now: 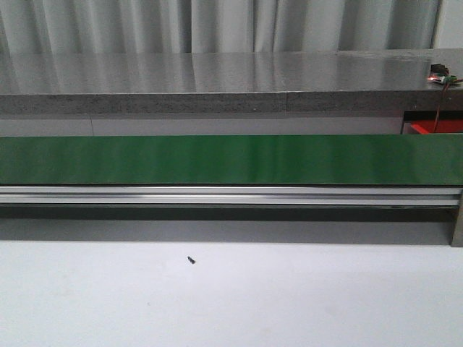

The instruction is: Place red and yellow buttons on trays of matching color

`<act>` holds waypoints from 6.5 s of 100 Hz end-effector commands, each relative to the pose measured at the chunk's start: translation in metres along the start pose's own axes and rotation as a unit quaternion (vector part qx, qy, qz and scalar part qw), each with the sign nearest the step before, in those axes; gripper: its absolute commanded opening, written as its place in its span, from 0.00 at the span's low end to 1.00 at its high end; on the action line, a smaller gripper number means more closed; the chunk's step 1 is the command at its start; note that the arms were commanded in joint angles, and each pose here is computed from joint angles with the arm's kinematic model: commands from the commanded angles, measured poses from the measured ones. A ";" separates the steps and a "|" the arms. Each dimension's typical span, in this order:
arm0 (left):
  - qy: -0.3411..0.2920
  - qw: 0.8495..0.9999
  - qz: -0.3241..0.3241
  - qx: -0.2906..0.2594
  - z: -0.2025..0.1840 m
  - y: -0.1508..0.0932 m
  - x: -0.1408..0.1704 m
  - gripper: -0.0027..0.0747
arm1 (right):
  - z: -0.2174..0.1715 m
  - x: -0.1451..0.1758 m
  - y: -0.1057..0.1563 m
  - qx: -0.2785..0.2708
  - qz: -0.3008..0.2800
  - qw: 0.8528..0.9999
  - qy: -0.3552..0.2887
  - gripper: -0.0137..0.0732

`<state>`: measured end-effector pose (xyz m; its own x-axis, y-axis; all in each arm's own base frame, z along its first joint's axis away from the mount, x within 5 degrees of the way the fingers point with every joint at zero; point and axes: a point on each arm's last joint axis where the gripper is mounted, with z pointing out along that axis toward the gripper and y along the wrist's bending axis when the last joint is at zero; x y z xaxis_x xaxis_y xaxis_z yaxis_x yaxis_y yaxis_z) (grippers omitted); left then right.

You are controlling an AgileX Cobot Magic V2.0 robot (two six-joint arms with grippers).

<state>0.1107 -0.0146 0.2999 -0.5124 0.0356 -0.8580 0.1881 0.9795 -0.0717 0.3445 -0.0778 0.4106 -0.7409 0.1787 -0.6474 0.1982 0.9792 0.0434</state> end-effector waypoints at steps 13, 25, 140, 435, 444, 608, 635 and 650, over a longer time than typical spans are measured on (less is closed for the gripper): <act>-0.043 0.999 -0.007 -0.002 -0.005 -0.001 -0.013 0.01 | -0.046 0.015 0.025 -0.039 -0.013 0.996 -0.083 0.02; -0.043 0.999 -0.007 -0.002 -0.005 -0.001 -0.013 0.01 | -0.055 0.030 0.037 -0.063 -0.016 0.993 -0.102 0.02; -0.043 0.999 -0.007 -0.002 -0.005 -0.001 -0.013 0.01 | -0.091 0.131 0.036 -0.069 -0.056 0.978 -0.187 0.02; -0.043 0.999 -0.007 -0.002 -0.005 -0.001 -0.013 0.01 | -0.043 0.357 0.009 -0.089 -0.022 0.880 -0.465 0.02; -0.043 0.999 -0.007 -0.002 -0.005 -0.001 -0.013 0.01 | -0.043 0.357 0.009 -0.089 -0.022 0.880 -0.465 0.02; -0.299 0.951 0.006 -0.074 -0.007 0.008 0.005 0.01 | -0.043 0.357 0.009 -0.089 -0.022 0.880 -0.465 0.02; -0.338 0.939 0.003 -0.058 -0.013 0.005 0.046 0.01 | -0.043 0.357 0.009 -0.089 -0.022 0.880 -0.465 0.02; -0.349 0.935 0.003 -0.059 -0.017 0.005 0.064 0.01 | -0.043 0.357 0.009 -0.089 -0.022 0.880 -0.465 0.02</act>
<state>0.0710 -0.0044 0.2434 0.0609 -0.0357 -0.9975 0.0635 0.9975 -0.0318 0.0568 -0.0018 0.1978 0.0036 0.0709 -0.9975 0.0291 0.9971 0.0710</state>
